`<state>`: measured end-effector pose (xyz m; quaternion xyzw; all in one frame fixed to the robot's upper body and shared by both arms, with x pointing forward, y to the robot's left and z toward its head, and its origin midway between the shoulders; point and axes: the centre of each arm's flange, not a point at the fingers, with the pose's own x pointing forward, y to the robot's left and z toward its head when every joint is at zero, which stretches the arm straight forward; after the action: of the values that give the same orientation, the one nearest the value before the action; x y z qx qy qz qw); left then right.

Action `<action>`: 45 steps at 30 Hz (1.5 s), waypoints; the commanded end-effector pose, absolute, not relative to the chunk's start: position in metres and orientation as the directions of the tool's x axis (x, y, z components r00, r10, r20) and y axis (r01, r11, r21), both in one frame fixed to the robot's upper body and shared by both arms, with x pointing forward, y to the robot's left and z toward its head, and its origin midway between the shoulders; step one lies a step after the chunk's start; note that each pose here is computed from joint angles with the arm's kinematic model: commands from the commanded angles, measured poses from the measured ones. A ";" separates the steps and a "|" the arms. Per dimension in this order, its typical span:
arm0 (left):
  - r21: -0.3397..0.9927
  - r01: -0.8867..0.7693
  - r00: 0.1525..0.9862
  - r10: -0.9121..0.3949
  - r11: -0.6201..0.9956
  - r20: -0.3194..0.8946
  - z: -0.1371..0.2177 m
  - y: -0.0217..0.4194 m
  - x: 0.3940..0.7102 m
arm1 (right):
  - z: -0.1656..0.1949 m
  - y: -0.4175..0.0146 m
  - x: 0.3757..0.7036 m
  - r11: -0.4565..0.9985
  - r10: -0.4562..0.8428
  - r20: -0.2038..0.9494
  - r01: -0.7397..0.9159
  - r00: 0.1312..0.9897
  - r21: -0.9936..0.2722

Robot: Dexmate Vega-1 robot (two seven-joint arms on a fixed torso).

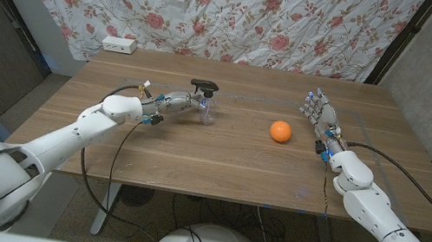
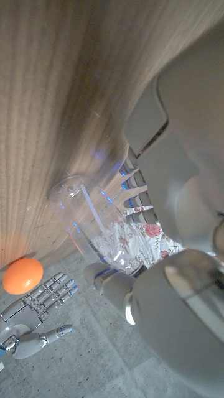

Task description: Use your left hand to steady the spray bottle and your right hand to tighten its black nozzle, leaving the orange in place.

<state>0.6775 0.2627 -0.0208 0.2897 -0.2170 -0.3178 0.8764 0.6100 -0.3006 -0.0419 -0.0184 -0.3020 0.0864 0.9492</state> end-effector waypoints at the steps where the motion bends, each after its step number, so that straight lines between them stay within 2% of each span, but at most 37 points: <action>1: 0.642 0.429 0.706 -0.679 0.636 0.201 -0.024 0.254 0.686 | -0.044 -0.305 0.610 0.986 0.164 0.568 -0.144 0.807 -0.081; 27: 0.624 0.339 0.732 -0.614 0.704 0.296 -0.022 0.238 0.688 | -0.039 -0.313 0.615 0.987 0.161 0.567 -0.132 0.807 -0.093; 45: 0.619 0.335 0.716 -0.619 0.710 0.323 -0.009 0.219 0.674 | -0.013 -0.320 0.597 0.965 0.216 0.589 -0.078 0.779 -0.251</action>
<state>0.6791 0.2310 -0.0156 0.2743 -0.2576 -0.2700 0.8863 0.6083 -0.3161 -0.0297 -0.0558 -0.3081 0.0790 0.9464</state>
